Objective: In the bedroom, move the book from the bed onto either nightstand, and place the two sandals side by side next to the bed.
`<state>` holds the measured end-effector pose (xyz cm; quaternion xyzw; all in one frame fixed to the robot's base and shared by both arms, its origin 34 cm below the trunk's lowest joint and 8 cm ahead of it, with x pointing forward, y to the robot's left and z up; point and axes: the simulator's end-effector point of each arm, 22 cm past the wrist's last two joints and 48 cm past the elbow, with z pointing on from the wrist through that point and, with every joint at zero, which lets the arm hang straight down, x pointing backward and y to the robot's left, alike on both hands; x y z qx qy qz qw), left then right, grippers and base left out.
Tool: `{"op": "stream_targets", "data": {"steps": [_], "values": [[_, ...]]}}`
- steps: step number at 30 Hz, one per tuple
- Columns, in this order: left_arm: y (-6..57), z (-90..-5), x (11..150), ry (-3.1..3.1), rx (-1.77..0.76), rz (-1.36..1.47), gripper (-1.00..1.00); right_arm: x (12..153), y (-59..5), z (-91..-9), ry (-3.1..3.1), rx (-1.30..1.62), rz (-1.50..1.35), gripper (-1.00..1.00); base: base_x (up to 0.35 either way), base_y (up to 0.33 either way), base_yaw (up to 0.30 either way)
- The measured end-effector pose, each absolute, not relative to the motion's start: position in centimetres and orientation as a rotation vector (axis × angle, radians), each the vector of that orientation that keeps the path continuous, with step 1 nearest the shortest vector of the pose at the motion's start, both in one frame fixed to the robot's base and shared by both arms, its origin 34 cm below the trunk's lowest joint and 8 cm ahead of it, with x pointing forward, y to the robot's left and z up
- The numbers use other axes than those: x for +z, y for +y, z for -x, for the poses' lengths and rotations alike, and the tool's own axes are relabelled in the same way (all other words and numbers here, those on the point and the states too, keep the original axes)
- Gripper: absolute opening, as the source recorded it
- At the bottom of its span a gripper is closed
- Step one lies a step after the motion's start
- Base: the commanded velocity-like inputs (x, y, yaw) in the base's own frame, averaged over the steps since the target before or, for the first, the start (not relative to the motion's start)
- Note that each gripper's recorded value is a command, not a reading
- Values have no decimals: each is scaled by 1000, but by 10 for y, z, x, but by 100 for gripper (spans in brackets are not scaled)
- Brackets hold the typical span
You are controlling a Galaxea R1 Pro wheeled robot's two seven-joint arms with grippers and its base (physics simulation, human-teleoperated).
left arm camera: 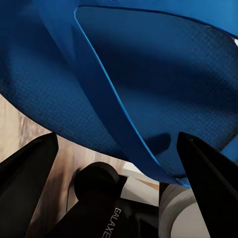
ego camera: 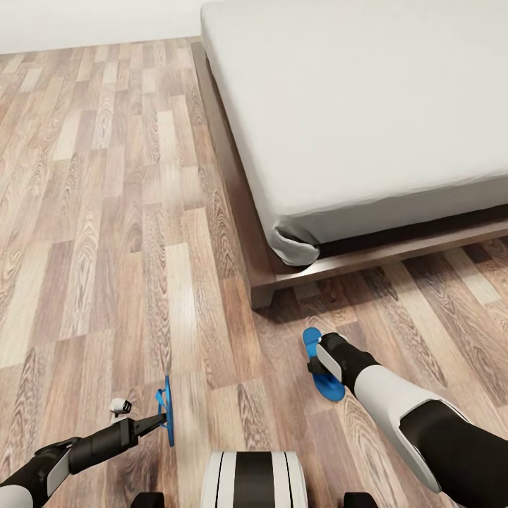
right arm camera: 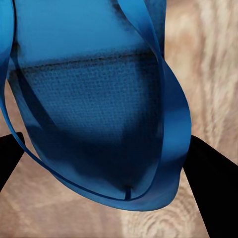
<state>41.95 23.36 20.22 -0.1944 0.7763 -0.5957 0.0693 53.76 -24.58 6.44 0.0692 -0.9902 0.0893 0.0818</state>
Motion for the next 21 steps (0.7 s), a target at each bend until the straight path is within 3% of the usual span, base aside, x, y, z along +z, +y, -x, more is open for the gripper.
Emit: {"op": "stream_targets", "data": {"steps": [21], "values": [[234, -412, 193, 2352, -1795, 613, -100, 53, -247, -527, -2935, 264, -207, -100, 0, 0, 0]]}}
